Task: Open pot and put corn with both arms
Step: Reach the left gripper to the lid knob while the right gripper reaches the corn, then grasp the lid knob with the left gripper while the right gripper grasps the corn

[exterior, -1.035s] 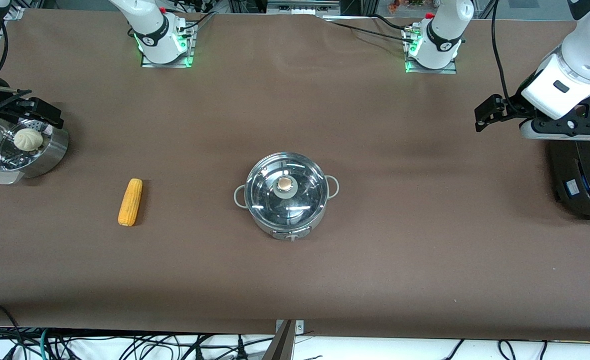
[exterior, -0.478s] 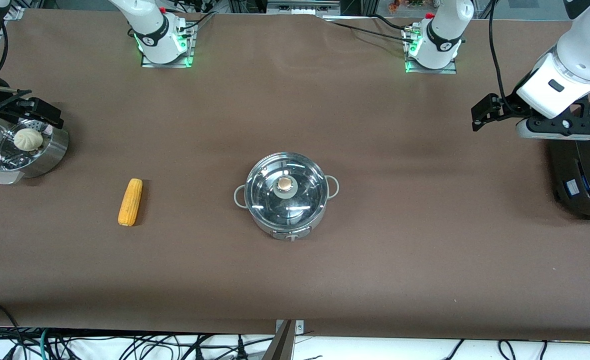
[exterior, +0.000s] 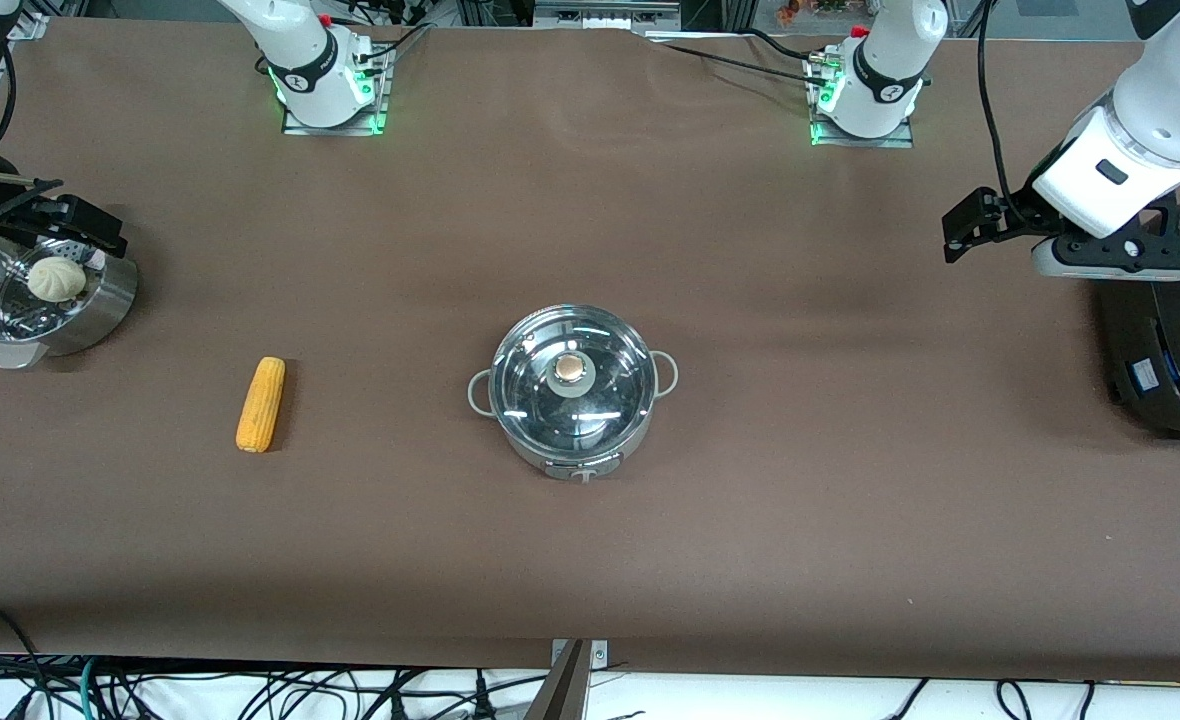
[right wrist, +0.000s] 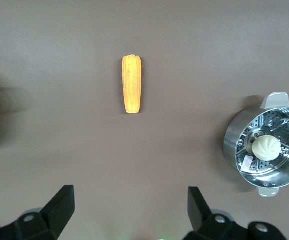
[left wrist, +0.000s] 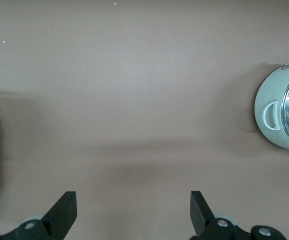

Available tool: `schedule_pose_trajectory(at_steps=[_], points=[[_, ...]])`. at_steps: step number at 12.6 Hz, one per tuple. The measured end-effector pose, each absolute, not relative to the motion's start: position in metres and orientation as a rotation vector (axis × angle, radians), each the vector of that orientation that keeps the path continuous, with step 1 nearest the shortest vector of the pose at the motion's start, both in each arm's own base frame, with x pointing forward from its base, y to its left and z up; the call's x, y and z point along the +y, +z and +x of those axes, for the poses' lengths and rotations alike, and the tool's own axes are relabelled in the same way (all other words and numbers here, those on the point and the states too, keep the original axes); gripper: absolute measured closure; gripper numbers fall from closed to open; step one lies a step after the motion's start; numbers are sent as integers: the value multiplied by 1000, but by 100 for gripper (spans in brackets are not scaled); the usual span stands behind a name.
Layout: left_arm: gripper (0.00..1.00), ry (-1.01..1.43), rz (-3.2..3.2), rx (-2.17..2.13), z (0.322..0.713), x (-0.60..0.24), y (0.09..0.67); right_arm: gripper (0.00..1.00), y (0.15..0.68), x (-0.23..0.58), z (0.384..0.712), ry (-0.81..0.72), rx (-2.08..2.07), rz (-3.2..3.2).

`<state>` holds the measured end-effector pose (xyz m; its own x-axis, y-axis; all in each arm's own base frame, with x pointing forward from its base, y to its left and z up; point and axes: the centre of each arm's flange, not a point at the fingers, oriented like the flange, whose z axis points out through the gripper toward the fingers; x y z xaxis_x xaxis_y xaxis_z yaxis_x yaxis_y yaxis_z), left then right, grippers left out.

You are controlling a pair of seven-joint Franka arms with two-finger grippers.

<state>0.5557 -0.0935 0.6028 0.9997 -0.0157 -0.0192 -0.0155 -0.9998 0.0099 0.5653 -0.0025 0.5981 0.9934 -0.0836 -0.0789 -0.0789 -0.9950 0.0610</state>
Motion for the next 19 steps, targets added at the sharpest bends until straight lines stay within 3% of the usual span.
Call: schedule_pose_trajectory(at_steps=[4, 7, 10, 14, 19], points=[[0, -72, 3116, -98, 563, -121, 585, 0, 598, -4, 565, -125, -128, 3079], [0, -32, 3055, -315, 591, -214, 566, 0, 588, -3, 572, -135, -123, 3078], [0, 79, 2976, -327, 631, -309, 506, 0, 563, -2, 588, -152, -110, 3079], [0, 177, 2899, -72, 647, -384, 428, 0, 465, -4, 631, -257, -106, 3072], [0, 237, 2972, 150, 610, -463, 382, 0, 319, -11, 671, -315, -112, 3074]])
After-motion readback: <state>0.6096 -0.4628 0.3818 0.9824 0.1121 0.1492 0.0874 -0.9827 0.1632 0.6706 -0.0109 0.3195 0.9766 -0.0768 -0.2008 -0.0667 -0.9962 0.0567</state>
